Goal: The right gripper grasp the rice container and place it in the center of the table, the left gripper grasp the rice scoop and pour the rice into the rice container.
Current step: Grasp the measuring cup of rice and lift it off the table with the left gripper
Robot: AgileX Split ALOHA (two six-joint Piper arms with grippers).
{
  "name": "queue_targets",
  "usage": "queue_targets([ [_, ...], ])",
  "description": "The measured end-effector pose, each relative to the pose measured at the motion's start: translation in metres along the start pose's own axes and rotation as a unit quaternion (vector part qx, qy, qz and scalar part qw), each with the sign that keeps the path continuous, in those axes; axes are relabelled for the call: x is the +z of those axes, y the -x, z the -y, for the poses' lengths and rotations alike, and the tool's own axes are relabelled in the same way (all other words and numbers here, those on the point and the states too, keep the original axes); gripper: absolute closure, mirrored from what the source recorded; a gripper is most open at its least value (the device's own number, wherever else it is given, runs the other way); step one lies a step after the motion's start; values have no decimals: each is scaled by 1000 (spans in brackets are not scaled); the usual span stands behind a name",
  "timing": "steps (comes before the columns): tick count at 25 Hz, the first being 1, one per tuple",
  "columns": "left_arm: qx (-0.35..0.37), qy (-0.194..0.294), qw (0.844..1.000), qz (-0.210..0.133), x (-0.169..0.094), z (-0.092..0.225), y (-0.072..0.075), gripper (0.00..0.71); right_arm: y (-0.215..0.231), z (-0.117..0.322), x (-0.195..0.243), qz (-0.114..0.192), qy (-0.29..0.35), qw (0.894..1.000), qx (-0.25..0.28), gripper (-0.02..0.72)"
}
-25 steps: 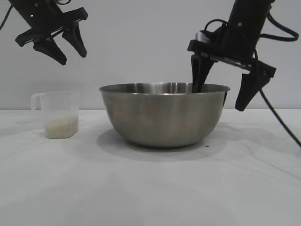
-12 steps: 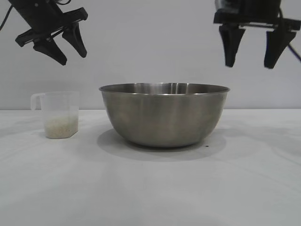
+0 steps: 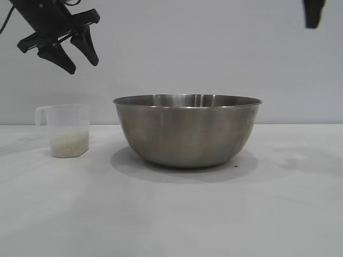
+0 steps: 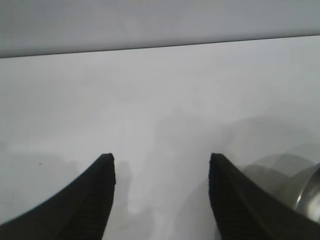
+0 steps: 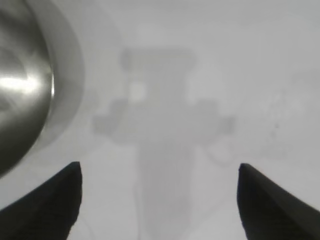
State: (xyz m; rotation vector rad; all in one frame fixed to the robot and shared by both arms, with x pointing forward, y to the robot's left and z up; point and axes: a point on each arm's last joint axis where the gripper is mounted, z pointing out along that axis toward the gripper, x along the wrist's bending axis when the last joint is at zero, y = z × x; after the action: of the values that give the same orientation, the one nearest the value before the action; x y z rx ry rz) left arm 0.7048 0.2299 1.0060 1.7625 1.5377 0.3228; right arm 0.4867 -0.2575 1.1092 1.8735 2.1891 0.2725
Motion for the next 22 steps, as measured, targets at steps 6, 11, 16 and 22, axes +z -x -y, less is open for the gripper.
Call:
queue_targets([
  [6,0,-5,1000,3,0,1,0,346,2,73,-15,-7,17,1000,-3,171],
  [11,0,-5,1000,3,0,1,0,346,-3,139,-16,-43,52,998,-17,171],
  [16,0,-5,1000,3,0,1,1,346,-5,190,-11,-59,138,989,-13,171],
  [22,0,-5,1000,3,0,1,1,346,-6,230,-13,-71,260,963,-13,171],
])
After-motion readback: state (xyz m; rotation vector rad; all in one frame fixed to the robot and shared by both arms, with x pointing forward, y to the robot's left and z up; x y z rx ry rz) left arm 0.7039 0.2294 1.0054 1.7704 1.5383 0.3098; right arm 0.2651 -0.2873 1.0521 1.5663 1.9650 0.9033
